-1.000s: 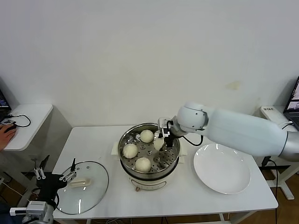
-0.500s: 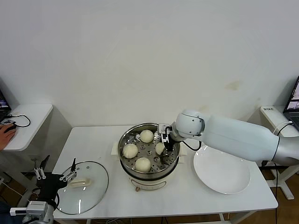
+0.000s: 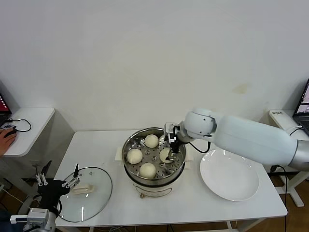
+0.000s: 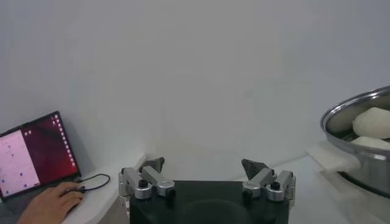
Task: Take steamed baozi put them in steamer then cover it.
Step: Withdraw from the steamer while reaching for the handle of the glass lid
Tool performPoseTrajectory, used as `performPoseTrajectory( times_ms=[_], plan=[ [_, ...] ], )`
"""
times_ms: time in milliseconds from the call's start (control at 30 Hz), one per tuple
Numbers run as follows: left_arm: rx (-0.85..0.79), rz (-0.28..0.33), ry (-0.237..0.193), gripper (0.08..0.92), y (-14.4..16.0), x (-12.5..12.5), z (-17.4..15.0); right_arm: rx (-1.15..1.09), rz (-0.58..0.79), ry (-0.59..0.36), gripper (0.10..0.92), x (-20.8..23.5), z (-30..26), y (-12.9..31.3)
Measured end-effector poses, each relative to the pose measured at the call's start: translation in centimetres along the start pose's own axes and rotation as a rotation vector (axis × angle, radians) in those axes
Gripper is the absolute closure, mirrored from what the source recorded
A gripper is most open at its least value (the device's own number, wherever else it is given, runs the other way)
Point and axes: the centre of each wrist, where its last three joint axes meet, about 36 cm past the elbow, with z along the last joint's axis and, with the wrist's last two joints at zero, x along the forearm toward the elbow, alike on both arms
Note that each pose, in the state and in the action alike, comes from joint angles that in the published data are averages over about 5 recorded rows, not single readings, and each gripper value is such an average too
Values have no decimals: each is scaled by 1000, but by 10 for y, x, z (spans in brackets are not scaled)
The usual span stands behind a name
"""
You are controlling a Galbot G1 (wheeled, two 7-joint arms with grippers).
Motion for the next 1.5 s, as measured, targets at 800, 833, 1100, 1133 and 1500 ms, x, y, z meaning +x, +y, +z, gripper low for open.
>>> performPoseTrajectory(
  times_ms=[800,833,1100,1133,1500],
  plan=[
    [19,26,-20,177,-14,-5,4,-308,662,-661,199,36,111,87],
    [16,27,-20,177,-15,-5,5,-328,696,-701,200,34,116,93],
    [-71,27,-36,177,-18,-12,20,-538,1018,-898,200,18,173,150],
    [-97,23,-40,177,-18,-13,23,-570,1062,-905,200,17,182,160],
    [-653,-8,-55,177,8,-15,71,-825,1446,-741,200,22,258,270]
  ],
)
